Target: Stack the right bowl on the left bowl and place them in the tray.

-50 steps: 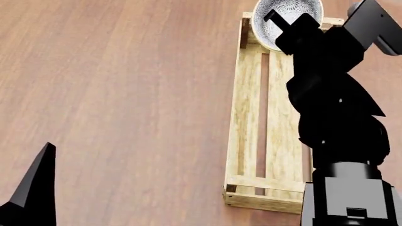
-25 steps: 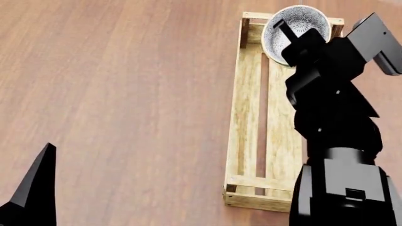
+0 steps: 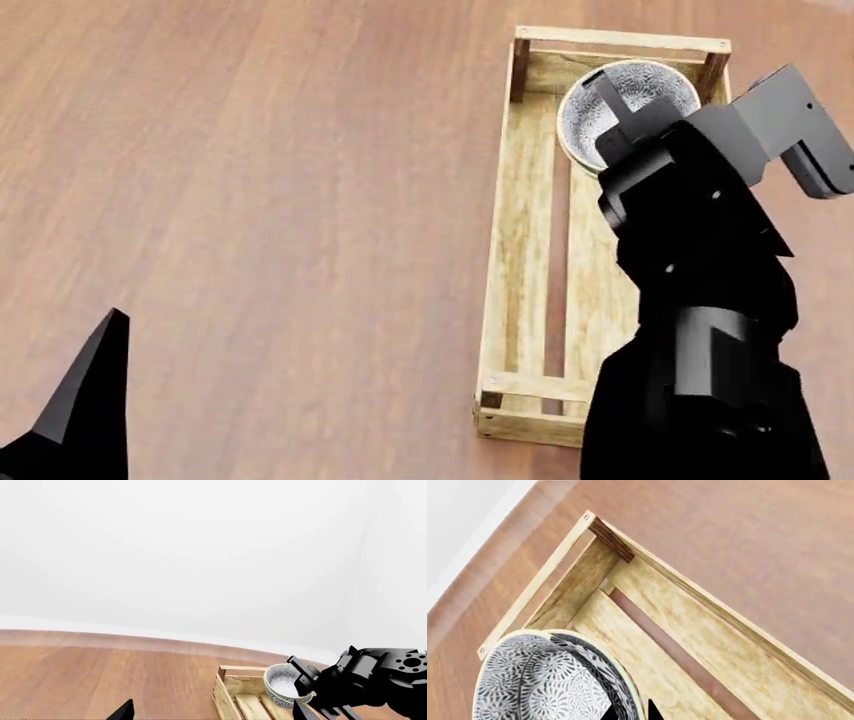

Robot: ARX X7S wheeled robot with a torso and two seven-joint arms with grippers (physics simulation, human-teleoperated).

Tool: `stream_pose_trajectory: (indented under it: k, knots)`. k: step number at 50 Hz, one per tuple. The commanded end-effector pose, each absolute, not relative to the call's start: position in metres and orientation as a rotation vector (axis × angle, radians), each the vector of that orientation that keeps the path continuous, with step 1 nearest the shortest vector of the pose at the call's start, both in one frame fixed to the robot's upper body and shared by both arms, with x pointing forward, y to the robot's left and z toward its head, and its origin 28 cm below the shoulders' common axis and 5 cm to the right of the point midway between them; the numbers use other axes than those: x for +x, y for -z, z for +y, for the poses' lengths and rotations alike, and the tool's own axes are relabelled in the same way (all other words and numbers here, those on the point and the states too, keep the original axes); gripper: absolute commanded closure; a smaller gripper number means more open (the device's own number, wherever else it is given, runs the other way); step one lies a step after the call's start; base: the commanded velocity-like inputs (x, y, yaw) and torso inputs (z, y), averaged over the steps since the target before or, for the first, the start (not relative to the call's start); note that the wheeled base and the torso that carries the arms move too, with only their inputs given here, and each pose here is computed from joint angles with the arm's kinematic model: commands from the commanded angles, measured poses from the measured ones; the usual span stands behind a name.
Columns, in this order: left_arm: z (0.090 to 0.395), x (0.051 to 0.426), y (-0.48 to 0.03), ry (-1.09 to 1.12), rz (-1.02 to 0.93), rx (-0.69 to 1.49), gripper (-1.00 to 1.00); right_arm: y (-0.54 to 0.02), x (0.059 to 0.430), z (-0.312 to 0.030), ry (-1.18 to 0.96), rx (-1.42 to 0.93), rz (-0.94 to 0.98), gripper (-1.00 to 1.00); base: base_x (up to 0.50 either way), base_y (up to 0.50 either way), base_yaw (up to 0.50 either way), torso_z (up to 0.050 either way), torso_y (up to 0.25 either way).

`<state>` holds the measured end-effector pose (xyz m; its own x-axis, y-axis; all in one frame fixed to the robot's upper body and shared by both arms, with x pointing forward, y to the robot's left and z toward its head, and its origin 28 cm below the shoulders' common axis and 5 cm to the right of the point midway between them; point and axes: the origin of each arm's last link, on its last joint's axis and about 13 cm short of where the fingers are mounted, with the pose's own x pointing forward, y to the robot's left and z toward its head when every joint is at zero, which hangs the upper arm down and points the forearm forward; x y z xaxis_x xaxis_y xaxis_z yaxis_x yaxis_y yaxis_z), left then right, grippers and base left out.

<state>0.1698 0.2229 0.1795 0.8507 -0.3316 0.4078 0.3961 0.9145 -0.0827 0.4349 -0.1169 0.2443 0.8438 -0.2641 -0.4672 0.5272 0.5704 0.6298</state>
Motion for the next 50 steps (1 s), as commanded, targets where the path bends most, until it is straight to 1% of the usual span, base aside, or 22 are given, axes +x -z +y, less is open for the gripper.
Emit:
stream_pose_trajectory:
  k: [1, 10, 32, 50]
  knots:
    - [0.225, 0.173, -0.181, 0.371, -0.427, -0.169, -1.00, -0.244, 0.436, -0.108, 0.459, 0.907, 0.350, 1.00, 0.00, 0.00, 0.00, 0.000, 0.000]
    - [0.225, 0.174, -0.180, 0.370, -0.426, -0.170, -1.00, -0.242, 0.435, -0.110, 0.453, 0.951, 0.373, 1.00, 0.00, 0.00, 0.00, 0.000, 0.001]
    - [0.225, 0.175, -0.179, 0.368, -0.422, -0.174, -1.00, -0.220, 0.432, -0.109, 0.489, 0.972, 0.447, 1.00, 0.00, 0.00, 0.00, 0.000, 0.000]
    - [0.226, 0.175, -0.179, 0.362, -0.421, -0.175, -1.00, -0.215, 0.432, -0.112, 0.512, 0.973, 0.459, 1.00, 0.00, 0.00, 0.00, 0.001, 0.001]
